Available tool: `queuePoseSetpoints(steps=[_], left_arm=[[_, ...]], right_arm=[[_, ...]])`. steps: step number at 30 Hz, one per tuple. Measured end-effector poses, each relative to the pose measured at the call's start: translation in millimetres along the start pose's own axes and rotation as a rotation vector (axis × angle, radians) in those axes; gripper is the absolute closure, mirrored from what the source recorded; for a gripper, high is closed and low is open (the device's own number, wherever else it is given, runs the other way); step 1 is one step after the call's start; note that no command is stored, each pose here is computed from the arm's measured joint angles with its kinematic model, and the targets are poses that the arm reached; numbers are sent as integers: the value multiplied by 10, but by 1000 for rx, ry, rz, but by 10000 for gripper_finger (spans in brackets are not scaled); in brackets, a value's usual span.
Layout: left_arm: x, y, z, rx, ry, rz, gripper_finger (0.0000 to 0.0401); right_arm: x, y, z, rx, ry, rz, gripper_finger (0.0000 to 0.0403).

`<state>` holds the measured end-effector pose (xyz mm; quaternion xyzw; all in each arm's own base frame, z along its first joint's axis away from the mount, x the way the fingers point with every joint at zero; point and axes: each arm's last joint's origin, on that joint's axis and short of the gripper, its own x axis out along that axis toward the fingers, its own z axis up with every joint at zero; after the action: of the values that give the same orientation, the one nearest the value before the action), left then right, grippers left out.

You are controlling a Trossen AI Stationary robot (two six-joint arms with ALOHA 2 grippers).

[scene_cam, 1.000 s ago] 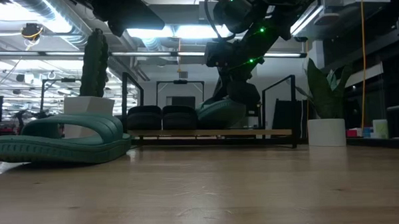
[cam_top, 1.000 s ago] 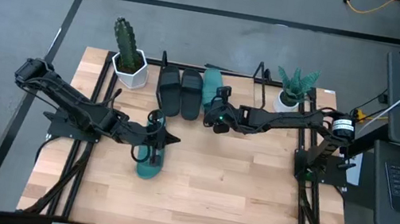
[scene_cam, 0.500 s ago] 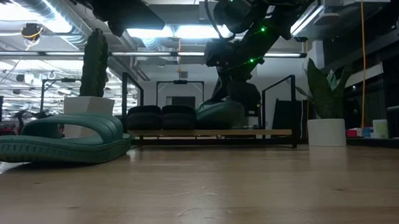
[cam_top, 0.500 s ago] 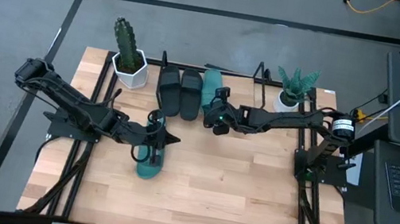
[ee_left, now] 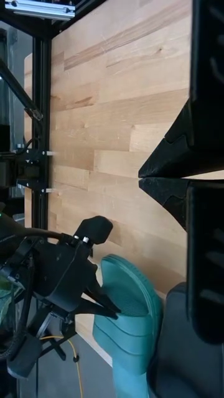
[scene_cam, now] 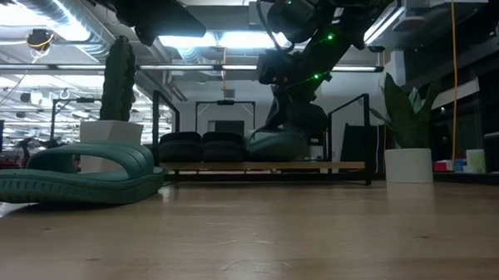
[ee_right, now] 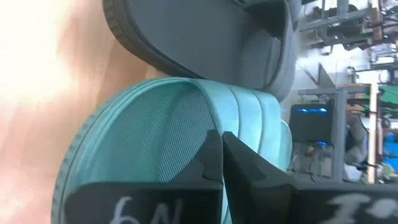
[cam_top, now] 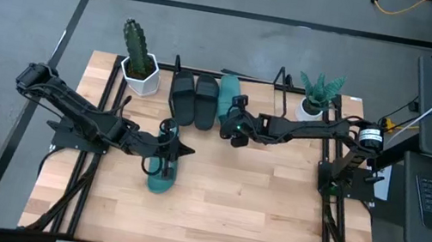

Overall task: Pick and place slides into the shelf
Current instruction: Put the left green slide on the shelf, then put the green slide on the shelf

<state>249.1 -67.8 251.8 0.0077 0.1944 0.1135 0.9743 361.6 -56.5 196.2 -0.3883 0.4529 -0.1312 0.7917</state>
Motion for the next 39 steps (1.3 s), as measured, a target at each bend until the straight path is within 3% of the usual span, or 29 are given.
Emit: queuePoseSetpoints(steps=[16,27,39], left_arm=[[0,0,0,-6,0,-1,401],[0,0,0,-11,0,-1,401],[1,-1,0,-12,0,-1,401]], right_arm=[[9,5,-10,29,-24,45,391],[8,30,5,74,-94,138,330],[-39,51,52,66,-98,148,268]])
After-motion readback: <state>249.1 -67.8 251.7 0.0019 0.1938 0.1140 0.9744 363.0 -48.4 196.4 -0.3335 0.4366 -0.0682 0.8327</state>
